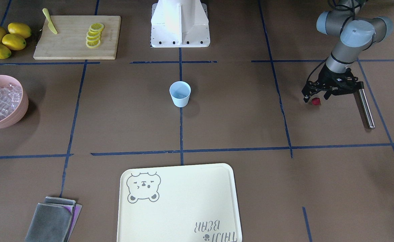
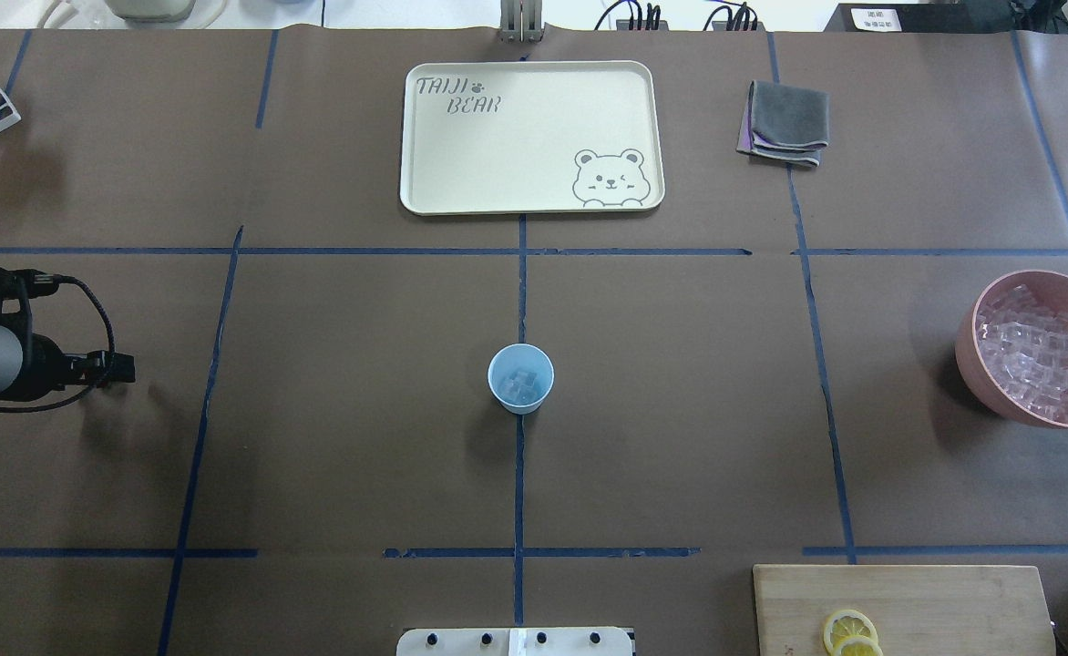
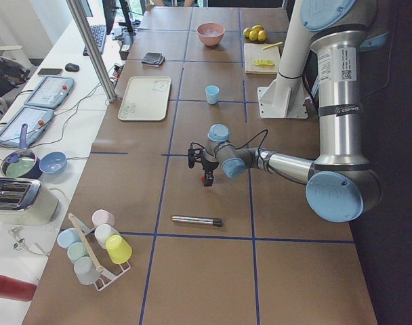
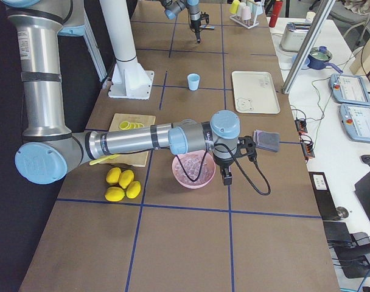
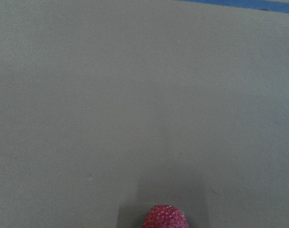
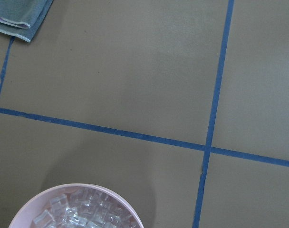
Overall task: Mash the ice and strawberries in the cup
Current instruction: 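Lower the left gripper and grasp the red strawberry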
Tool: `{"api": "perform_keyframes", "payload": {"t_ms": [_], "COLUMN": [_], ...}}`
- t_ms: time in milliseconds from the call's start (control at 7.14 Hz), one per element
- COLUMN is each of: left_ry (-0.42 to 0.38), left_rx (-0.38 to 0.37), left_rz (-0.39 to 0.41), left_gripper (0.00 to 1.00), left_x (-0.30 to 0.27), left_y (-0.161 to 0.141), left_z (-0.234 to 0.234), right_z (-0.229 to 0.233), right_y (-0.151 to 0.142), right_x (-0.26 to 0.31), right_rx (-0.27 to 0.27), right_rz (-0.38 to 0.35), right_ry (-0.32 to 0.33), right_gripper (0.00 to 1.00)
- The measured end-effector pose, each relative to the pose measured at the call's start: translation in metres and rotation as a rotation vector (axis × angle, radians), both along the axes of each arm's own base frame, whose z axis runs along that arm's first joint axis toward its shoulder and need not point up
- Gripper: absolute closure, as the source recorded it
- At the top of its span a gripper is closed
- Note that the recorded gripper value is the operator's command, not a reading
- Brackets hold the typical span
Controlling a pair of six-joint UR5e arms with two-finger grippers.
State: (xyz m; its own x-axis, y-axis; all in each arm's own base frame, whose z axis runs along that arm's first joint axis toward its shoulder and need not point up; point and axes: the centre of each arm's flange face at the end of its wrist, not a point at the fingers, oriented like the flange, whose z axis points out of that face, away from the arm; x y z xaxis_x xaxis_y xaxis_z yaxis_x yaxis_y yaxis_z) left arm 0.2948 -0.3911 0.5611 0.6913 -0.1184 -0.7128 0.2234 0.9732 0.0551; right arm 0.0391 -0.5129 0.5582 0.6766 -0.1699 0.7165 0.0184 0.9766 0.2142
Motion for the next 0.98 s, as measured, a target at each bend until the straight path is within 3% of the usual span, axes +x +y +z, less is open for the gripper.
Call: {"api": "perform_keyframes", "payload": {"t_ms": [560, 980], "left_ry": [-0.003, -0.002], "left_rx": [-0.001, -0.001], "left_rz": [-0.002, -0.002], "left_gripper": [0.38, 0.40], "left_x": [0.0001, -0.0003], "left_y": [-0.0002, -0.0004], "left_z": [0.0016, 0.0017], "right_z": [0.0030, 0.0022], "right_y": [0.0022, 0.0023], "right_x": [0.0003, 0.0014], "right_rx": [-0.005, -0.003], "right_rz": [-0.001, 0.002], "right_ry": [0.000, 0.000], "right_gripper": [0.01, 0.01]}}
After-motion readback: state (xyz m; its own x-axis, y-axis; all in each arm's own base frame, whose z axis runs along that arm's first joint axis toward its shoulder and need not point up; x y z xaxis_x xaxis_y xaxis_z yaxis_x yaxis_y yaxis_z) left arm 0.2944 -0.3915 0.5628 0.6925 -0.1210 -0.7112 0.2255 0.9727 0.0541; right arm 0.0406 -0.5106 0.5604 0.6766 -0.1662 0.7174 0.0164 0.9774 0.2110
